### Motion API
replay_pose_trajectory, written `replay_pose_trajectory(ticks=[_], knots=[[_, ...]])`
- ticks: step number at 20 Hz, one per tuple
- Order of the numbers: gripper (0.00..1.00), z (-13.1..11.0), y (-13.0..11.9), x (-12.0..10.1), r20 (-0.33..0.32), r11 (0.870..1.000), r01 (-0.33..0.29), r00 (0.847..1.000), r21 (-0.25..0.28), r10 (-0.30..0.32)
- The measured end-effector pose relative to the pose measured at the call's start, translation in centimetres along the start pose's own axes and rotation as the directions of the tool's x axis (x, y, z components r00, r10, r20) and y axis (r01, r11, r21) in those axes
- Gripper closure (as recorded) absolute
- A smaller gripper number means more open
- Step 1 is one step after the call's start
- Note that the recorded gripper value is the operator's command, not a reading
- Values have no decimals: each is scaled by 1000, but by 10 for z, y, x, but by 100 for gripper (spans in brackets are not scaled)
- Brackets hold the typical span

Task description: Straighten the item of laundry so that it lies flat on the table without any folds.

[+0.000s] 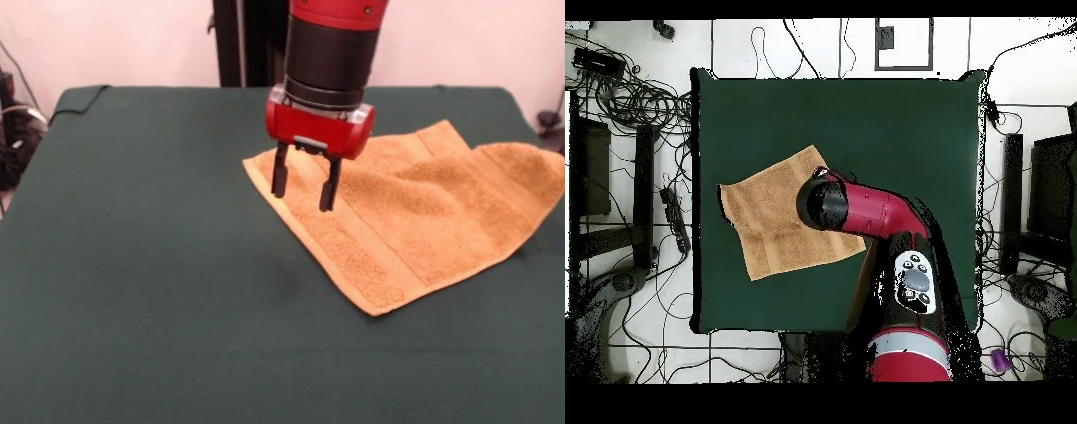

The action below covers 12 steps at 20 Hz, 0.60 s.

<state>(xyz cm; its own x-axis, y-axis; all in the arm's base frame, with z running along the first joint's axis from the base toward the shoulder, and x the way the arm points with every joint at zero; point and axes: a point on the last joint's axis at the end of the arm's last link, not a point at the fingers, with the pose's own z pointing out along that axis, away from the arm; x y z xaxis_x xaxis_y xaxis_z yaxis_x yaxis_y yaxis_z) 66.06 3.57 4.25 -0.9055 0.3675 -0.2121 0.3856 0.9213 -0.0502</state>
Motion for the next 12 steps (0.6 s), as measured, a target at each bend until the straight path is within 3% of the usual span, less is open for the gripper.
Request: replay_pose_trajectory(ticks=[7, 12], knots=[[0, -3, -20, -6, -34, 1000, -3, 999, 18, 4], [0, -10, -7, -8, -68, 1000, 17, 998, 22, -15]])
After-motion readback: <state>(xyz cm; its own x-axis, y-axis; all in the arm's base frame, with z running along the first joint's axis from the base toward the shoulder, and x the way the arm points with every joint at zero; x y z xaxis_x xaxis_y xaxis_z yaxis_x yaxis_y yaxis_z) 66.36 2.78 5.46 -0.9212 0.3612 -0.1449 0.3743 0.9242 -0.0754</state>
